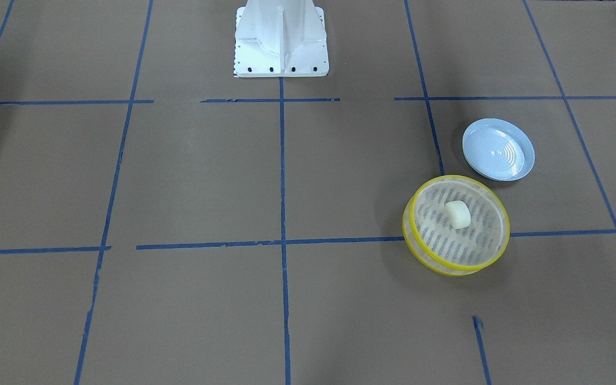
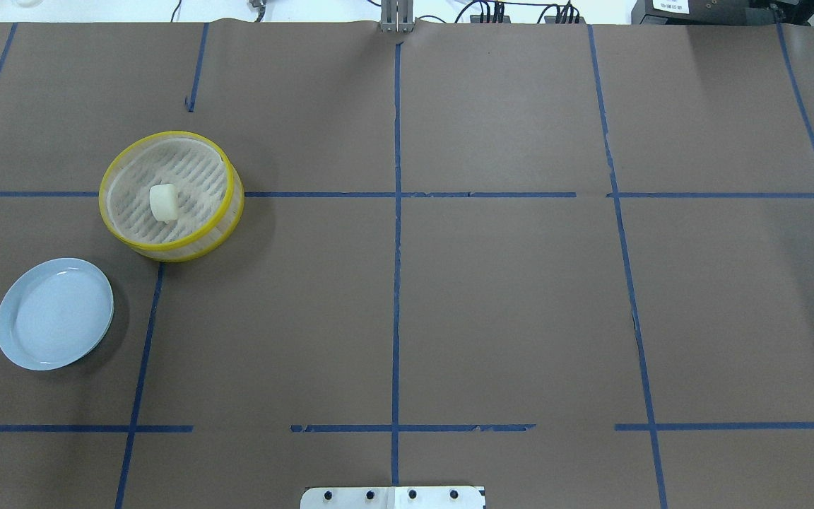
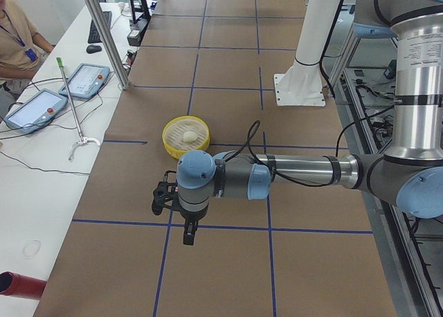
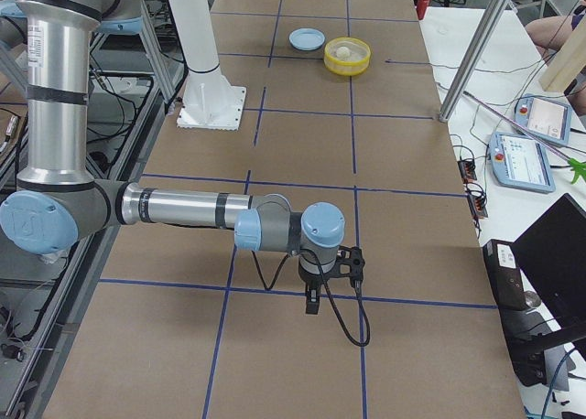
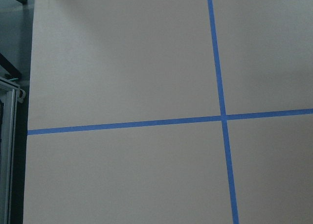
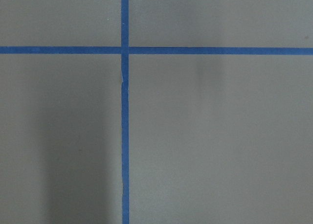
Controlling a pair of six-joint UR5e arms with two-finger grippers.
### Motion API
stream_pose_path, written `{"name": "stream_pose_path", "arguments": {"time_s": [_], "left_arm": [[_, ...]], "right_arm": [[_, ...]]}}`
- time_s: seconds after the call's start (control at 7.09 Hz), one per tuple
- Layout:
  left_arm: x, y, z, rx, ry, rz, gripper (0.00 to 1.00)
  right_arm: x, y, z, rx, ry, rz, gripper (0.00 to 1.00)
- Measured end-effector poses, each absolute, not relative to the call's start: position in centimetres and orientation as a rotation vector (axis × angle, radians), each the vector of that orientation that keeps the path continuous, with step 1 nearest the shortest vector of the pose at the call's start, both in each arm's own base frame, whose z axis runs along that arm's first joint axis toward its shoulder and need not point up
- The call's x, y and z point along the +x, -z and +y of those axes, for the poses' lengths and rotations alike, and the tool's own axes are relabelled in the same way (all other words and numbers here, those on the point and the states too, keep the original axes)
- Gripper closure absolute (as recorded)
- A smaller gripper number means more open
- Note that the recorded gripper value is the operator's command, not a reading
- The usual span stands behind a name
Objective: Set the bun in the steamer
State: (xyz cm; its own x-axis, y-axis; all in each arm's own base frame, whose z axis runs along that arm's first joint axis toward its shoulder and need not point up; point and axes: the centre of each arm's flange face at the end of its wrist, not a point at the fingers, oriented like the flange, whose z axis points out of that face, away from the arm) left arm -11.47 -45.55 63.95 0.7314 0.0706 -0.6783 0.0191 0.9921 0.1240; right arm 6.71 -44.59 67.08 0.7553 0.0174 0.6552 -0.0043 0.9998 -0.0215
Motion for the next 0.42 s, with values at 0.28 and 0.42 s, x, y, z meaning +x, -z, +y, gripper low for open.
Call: {"name": "stream_pose_path", "arguments": {"time_s": [0.28, 0.42], "left_arm": [[-10.87, -64.22, -45.40, 0.106, -0.062, 0.752, 0.00], [-10.83, -64.23, -45.48, 0.105, -0.066, 0.753, 0.00]], "right_arm": [[6.71, -67.08, -44.59, -0.019, -0.012, -0.715, 0.00], [6.72, -67.08, -44.59, -0.019, -0.012, -0.715, 0.00]]}}
